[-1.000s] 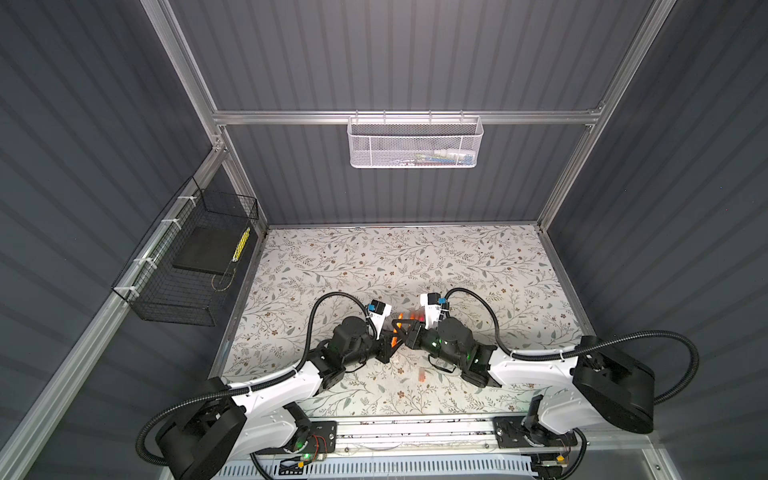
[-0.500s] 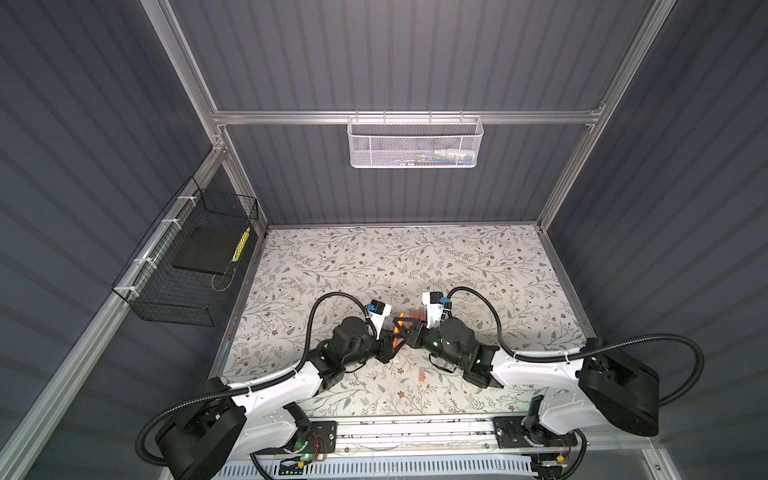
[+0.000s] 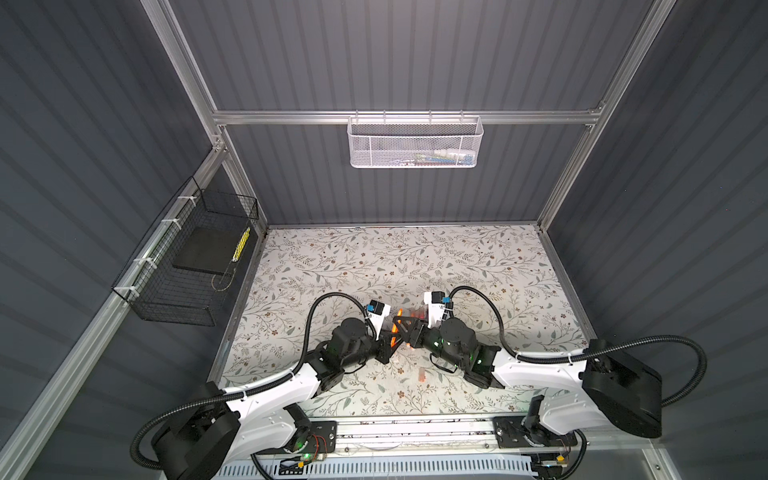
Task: Insert the pens into the pen caps
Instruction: 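Move the right gripper back over the pale pink cap nearer the robot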
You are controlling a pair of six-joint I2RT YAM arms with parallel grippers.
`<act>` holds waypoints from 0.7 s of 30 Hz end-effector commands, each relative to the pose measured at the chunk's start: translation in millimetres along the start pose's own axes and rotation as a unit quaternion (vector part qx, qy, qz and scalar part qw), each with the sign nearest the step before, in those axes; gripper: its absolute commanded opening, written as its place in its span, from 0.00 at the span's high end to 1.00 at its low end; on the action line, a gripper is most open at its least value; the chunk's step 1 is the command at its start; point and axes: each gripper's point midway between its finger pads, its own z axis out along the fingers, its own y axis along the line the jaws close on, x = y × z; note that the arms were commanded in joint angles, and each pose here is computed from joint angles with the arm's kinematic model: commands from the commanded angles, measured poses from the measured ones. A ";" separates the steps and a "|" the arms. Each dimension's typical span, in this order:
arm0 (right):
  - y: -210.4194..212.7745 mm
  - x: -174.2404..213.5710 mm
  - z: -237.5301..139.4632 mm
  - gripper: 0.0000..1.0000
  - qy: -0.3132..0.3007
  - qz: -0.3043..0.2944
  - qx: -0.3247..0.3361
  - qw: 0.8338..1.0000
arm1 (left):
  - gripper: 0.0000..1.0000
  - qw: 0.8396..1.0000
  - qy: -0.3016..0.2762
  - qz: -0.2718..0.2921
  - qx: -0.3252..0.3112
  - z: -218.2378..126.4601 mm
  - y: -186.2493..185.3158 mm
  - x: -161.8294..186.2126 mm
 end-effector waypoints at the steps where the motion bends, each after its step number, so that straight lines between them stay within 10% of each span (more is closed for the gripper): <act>1: -12.0 -7.5 -15.1 0.46 -0.017 -0.022 0.030 0.999 | 1.00 0.996 -0.017 -0.020 -0.089 -8.5 32.2 -4.4; 8: -46.3 -7.5 -60.2 0.38 0.015 -0.068 0.131 0.989 | 1.00 0.978 -0.009 -0.126 -0.167 -23.4 99.7 0.1; 21: -89.0 51.2 -89.0 0.43 0.158 -0.138 0.243 0.947 | 1.00 0.978 -0.022 -0.113 -0.175 -34.8 98.4 -3.7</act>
